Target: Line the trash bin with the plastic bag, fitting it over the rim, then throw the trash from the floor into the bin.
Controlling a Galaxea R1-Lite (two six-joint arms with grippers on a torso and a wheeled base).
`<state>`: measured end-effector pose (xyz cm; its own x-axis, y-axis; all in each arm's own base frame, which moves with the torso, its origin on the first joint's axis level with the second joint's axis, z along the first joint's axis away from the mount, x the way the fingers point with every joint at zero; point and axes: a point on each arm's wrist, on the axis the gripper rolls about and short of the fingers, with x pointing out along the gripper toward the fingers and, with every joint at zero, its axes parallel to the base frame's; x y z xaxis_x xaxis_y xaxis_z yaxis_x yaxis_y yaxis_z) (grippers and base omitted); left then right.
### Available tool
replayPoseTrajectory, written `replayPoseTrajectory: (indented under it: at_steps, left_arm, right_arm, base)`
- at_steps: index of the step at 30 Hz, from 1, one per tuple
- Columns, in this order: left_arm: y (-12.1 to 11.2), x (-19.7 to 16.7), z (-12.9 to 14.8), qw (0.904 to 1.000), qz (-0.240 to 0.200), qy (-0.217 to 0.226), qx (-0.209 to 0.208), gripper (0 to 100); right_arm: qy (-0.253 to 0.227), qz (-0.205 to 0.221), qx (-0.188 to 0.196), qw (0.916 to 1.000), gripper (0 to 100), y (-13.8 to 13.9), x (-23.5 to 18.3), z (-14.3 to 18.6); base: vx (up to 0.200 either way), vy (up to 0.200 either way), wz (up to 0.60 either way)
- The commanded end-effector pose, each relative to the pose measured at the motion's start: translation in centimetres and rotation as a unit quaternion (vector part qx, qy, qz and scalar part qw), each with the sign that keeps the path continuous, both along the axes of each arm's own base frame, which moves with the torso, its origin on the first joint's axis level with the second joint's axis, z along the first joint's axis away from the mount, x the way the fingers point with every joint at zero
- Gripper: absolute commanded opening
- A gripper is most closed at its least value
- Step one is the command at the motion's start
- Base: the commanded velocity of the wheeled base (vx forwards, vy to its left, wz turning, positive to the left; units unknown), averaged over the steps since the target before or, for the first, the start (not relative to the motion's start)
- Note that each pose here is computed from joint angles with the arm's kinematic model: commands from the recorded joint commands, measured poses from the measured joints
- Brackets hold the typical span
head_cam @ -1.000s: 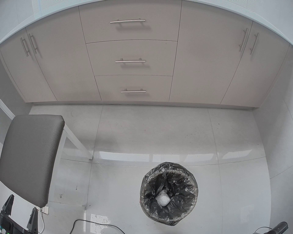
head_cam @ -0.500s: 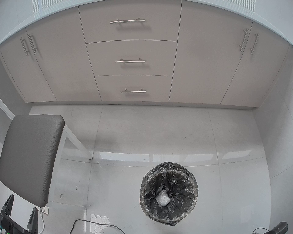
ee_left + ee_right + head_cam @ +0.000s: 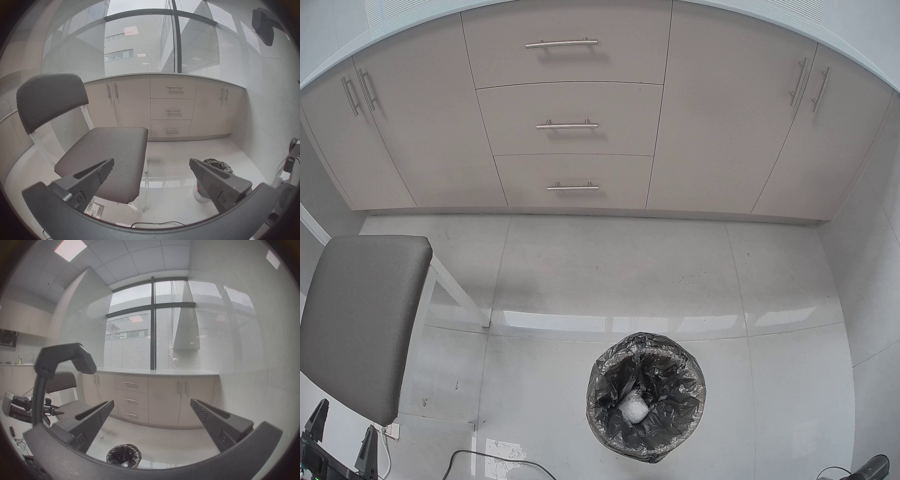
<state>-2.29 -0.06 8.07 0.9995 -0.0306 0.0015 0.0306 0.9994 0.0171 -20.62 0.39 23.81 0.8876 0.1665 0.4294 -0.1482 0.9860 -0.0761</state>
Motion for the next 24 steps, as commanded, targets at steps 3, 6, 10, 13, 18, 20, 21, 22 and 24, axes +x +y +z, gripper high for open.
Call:
replayPoseTrajectory:
  at_steps: [3, 6, 10, 13, 18, 20, 21, 22, 24]
  left_arm:
    - [0.0, 0.0, -0.5, 1.0, 0.0, 0.002, 0.0, 100]
    - [0.0, 0.0, -0.5, 1.0, 0.0, 0.002, 0.0, 100]
    - [0.0, 0.0, -0.5, 1.0, 0.0, 0.002, 0.0, 100]
    - [0.0, 0.0, -0.5, 1.0, 0.0, 0.002, 0.0, 100]
    - [0.0, 0.0, -0.5, 1.0, 0.001, 0.002, 0.0, 100]
    - [0.0, 0.0, -0.5, 1.0, 0.0, 0.002, 0.0, 100]
    - [0.0, 0.0, -0.5, 1.0, 0.0, 0.002, 0.0, 100]
    - [0.0, 0.0, -0.5, 1.0, 0.0, 0.002, 0.0, 100]
    - [0.0, 0.0, -0.5, 1.0, 0.0, 0.002, 0.0, 100]
  right_arm:
    - [0.146, 0.017, 0.096, 0.9844, 100, -0.1, 15.5, -10.0]
    - [0.169, 0.008, 0.093, 0.9812, 100, -0.1, 16.9, -12.4]
    - [0.203, -0.007, 0.096, 0.9743, 100, -0.2, 17.7, -14.4]
    - [0.223, -0.012, 0.086, 0.971, 100, -0.2, 18.2, -15.7]
    - [0.222, -0.014, 0.081, 0.9715, 100, -0.2, 18.2, -15.7]
    - [0.223, -0.018, 0.081, 0.9714, 100, -0.2, 18.2, -15.7]
    - [0.222, -0.023, 0.081, 0.9714, 100, -0.2, 18.2, -15.7]
    - [0.22, -0.029, 0.079, 0.9718, 100, -0.2, 18.2, -15.6]
    - [0.219, -0.04, 0.065, 0.9728, 100, -0.3, 18.2, -15.7]
  base:
    - [0.0, 0.0, 0.0]
    - [0.0, 0.0, 0.0]
    - [0.0, 0.0, 0.0]
    - [0.0, 0.0, 0.0]
    - [0.0, 0.0, 0.0]
    - [0.0, 0.0, 0.0]
    - [0.0, 0.0, 0.0]
    - [0.0, 0.0, 0.0]
    - [0.0, 0.0, 0.0]
